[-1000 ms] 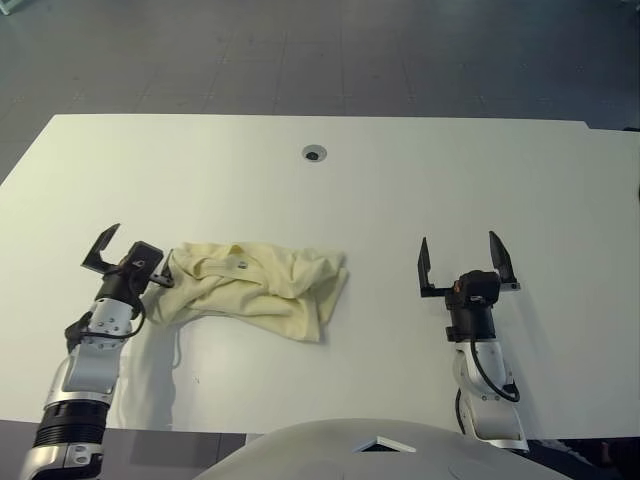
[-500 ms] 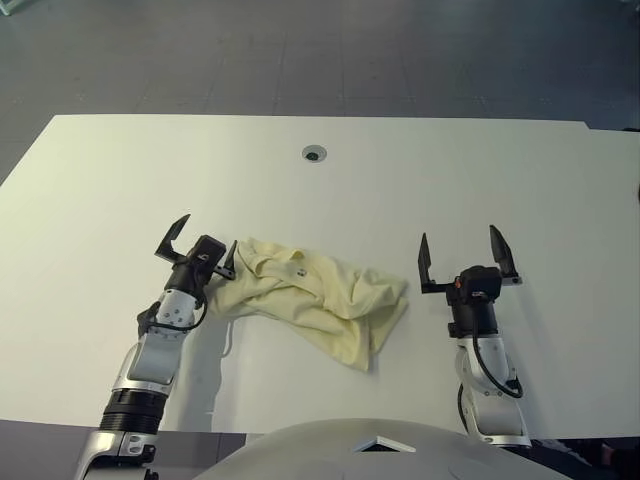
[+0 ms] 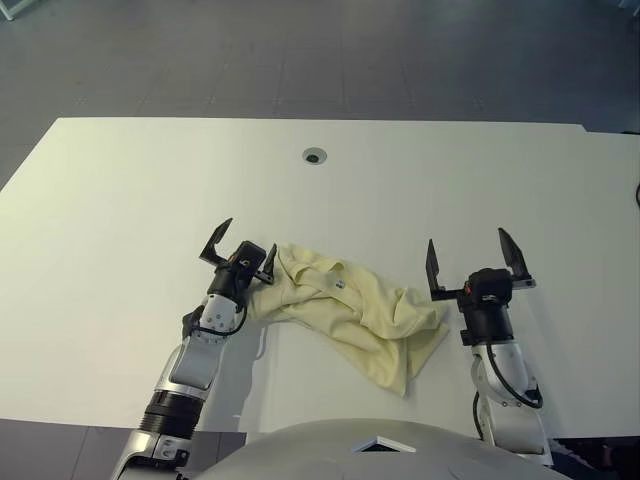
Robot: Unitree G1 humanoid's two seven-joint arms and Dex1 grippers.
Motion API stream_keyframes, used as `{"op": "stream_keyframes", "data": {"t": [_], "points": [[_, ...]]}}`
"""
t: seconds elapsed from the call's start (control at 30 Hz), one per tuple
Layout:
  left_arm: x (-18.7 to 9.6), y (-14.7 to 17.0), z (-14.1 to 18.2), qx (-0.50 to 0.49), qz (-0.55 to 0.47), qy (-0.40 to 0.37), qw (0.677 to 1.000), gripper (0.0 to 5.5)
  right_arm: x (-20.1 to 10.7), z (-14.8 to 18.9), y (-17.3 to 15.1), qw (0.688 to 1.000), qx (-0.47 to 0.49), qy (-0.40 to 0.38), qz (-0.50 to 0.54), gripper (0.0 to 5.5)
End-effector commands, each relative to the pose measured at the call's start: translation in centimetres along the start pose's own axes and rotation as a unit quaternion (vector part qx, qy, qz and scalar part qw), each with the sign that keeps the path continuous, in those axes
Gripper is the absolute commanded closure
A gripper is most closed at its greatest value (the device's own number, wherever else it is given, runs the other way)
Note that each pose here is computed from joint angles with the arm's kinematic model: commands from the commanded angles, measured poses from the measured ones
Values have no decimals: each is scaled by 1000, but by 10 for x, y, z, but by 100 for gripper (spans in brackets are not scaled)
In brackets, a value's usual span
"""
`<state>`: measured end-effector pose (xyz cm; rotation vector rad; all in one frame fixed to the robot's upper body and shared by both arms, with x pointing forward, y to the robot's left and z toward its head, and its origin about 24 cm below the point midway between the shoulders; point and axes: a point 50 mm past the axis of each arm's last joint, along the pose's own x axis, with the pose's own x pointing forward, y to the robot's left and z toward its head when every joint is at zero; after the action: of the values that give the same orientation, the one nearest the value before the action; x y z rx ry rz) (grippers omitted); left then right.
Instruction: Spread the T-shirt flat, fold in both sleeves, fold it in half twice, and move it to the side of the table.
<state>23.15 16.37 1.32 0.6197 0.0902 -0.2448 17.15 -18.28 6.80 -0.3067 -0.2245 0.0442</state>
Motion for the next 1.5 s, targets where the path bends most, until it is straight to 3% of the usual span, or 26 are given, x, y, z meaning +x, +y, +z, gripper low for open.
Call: {"op": "stream_keyframes", "data": {"t": [0.03, 0.3, 0.53, 0.73, 1.03, 1.5], "points": [[-13, -39, -21, -15, -70, 72, 995, 14, 0, 8, -10, 1000, -4, -10, 14, 10], [-15, -51, -8, -24, -74, 53, 996, 14, -8, 53, -14, 981, -94, -29, 165, 10], [-28, -49, -4, -26, -63, 53, 996, 14, -31, 37, 7, 940, -143, 59, 304, 10], [-26, -18, 9, -30, 43, 9, 999, 14, -43, 13, 12, 914, -172, 125, 344, 10], [-29, 14, 22, -37, 172, -41, 984, 14, -57, 10, 12, 884, -214, 142, 391, 10], [-35, 28, 16, -38, 203, -31, 978, 14, -67, 18, 4, 867, -217, 150, 424, 10]]}}
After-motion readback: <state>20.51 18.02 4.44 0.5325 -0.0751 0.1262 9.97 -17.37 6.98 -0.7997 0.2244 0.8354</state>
